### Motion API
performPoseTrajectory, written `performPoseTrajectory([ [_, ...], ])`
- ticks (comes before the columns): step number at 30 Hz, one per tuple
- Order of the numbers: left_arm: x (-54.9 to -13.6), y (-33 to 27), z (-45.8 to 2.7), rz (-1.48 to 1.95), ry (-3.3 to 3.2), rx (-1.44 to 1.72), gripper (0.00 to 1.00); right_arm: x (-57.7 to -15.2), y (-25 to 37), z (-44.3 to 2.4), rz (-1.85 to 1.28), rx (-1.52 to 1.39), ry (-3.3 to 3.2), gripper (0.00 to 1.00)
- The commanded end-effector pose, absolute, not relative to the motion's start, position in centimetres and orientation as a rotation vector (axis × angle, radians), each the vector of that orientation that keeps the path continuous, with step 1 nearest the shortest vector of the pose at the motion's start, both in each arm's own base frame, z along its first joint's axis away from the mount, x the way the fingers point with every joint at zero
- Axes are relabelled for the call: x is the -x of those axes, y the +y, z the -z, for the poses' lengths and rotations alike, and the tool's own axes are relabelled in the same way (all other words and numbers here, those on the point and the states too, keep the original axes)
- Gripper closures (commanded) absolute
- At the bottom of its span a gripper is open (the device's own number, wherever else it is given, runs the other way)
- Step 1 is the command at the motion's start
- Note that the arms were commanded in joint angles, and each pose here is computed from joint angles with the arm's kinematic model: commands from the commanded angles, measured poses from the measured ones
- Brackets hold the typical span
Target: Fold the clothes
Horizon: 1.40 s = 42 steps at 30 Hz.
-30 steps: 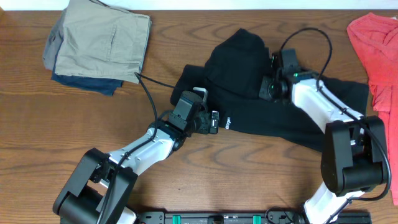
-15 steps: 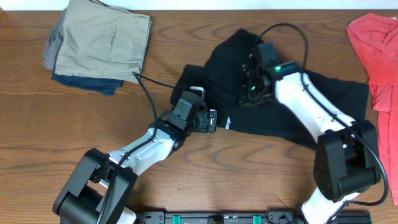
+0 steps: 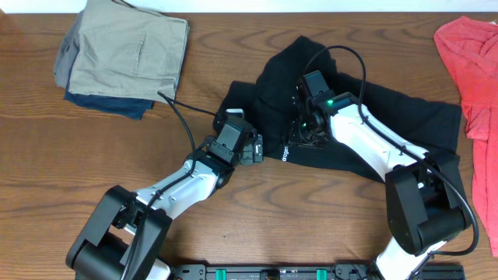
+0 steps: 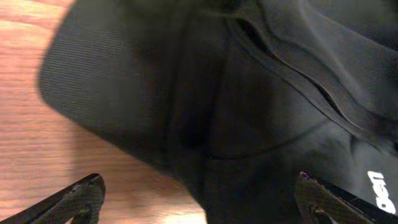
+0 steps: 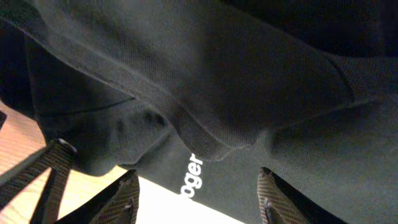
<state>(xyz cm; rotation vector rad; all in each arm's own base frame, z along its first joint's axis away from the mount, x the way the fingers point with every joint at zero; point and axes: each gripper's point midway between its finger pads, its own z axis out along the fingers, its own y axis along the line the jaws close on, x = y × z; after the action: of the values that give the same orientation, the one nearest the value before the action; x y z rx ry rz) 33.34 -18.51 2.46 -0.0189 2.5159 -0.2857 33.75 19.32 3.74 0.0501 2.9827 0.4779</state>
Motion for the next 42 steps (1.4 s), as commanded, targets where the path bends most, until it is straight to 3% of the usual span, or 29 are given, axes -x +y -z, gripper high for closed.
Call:
performPoseTrajectory([
  [1,-34.1,-17.7,-3.5,0.245,2.473,0.085,0.02,-33.8,19.4,-3.7,-0.472,-0.092,2.976,0.40],
  [25,-34.2,-16.5,-3.3,0.182,2.466,0.156,0.02,-34.2,19.5,-1.6,-0.445,-0.196,2.962,0.39],
  [32,-34.2,-16.5,-3.3,0.182,2.466,0.156,0.02,-34.5,19.8,-0.7,-0.448,-0.196,2.960,0.51],
  [42,-34.2,-16.5,-3.3,0.183,2.465,0.156,0.02,-35.0,19.9,-0.8,-0.446,-0.195,2.939,0.75],
])
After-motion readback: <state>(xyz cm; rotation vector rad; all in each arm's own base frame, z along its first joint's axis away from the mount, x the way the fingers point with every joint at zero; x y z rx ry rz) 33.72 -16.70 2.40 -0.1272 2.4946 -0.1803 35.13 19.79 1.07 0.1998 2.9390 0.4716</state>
